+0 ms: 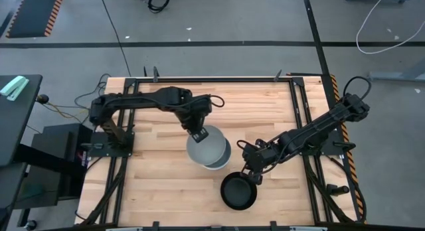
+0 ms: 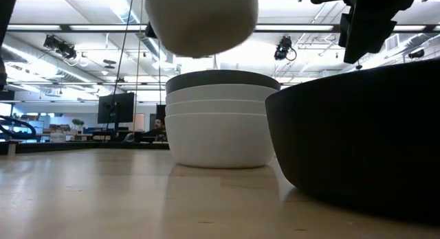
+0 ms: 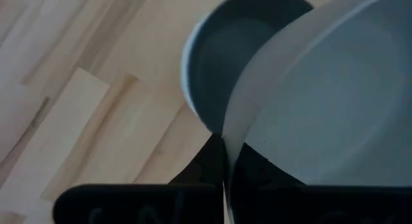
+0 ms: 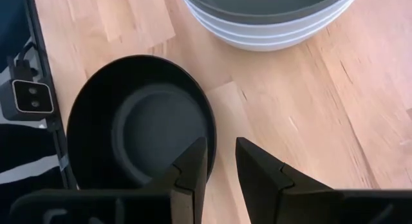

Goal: Nest bowls inside each other
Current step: Stack the gray bowl on the dark gray bowl

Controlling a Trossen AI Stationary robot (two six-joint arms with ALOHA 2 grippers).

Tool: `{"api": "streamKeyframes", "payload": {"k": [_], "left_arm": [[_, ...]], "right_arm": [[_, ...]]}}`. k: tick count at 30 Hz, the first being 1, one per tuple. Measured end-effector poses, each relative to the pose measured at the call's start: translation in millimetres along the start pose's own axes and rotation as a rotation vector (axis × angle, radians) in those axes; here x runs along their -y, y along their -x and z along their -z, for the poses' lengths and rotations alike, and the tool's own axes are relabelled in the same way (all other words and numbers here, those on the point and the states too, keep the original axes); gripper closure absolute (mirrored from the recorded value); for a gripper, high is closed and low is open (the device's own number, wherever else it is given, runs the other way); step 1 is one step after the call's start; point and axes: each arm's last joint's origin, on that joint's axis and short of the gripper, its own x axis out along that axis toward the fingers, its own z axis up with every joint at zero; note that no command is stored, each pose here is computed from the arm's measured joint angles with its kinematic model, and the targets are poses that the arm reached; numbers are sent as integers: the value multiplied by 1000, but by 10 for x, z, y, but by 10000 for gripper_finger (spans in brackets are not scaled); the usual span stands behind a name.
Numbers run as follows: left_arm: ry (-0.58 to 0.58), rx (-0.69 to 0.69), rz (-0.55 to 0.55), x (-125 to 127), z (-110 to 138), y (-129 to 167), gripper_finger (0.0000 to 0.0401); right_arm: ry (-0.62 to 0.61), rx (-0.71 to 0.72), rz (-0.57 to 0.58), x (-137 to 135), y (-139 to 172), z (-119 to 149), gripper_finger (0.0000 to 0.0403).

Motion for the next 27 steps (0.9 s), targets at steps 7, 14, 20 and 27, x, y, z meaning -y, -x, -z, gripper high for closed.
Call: {"api": "streamKeyframes", "payload": {"k": [7,14,20,27], "left_arm": [[12,-24,-24,-67,-128,-194,392],[13,-41,-16,-48,-207,-380,392],[21,-86,-34,-57,-247,-566,392],[28,-121,-50,-69,-280,-729,392]], "right_arm": [[3,11,-12,7,56,-3,312],[2,26,-21,6,83,-11,312],[3,30,-26,1,82,-15,312],[5,30,-25,1,82,-15,312]]}}
